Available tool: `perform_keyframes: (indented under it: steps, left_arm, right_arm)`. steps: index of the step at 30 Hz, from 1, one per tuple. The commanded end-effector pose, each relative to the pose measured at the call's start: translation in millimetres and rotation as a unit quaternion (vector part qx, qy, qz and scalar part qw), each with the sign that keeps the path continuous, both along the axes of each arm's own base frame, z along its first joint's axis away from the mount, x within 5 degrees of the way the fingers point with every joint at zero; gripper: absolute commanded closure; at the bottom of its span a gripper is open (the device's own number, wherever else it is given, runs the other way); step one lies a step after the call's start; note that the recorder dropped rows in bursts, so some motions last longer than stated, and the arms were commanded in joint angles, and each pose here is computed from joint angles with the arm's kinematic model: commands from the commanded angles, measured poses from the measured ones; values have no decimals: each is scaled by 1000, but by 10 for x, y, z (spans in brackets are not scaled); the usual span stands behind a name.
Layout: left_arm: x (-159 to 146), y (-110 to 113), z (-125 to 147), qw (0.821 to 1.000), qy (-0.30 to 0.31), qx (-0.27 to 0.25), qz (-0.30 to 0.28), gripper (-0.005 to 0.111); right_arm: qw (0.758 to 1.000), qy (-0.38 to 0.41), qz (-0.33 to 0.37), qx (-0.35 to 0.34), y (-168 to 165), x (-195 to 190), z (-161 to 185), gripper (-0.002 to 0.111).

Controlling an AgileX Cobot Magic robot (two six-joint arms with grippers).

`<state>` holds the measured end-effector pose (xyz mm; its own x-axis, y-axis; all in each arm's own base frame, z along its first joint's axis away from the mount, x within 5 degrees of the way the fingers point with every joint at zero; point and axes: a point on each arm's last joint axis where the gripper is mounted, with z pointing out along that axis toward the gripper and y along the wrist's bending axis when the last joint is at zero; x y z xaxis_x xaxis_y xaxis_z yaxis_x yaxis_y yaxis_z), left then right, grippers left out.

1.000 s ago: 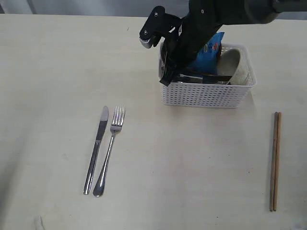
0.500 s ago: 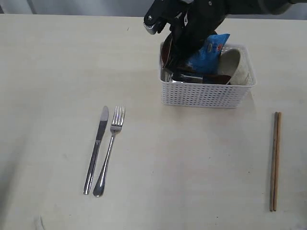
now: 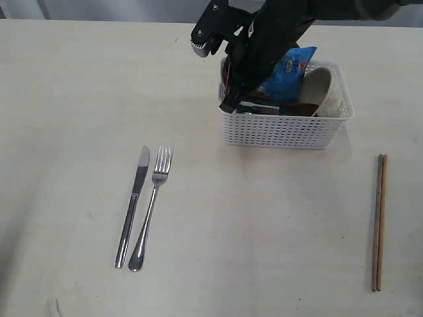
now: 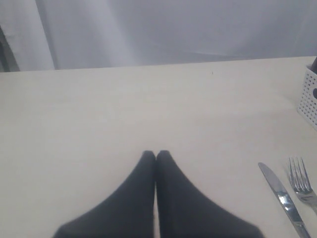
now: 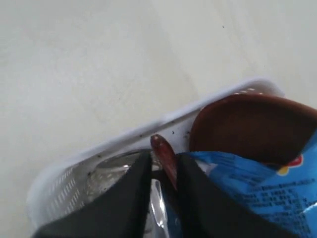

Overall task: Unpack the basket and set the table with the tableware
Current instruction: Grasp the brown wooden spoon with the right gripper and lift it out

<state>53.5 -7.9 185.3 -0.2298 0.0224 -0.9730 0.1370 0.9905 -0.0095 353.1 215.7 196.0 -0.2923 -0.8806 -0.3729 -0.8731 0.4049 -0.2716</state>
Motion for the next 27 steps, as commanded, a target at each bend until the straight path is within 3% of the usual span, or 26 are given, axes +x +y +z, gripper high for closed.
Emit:
perform_keyframes:
  steps: [1,5,12,17,24,27]
  left_arm:
    - [0,3,-10,1000,-1,5,1,107]
    - [0,3,-10,1000,-1,5,1,107]
    - [0,3,-10,1000,-1,5,1,107]
    - [0,3,-10,1000,-1,5,1,107]
    - [0,3,-10,1000,-1,5,1,107]
    - [0,3,-10,1000,-1,5,1,107]
  right_arm:
    - [1000,-3,10,-3,8,-16,29,63]
    - [1000,-10,12,2,31,-10,31,58]
    - [1000,-3,17,-14,39,25,-124,73]
    - [1000,7,17,-20,47,37,-225,65]
    - [999,-9,17,-30,45,85,-298,65]
    - [999,-18,15,-39,29,101,-294,83]
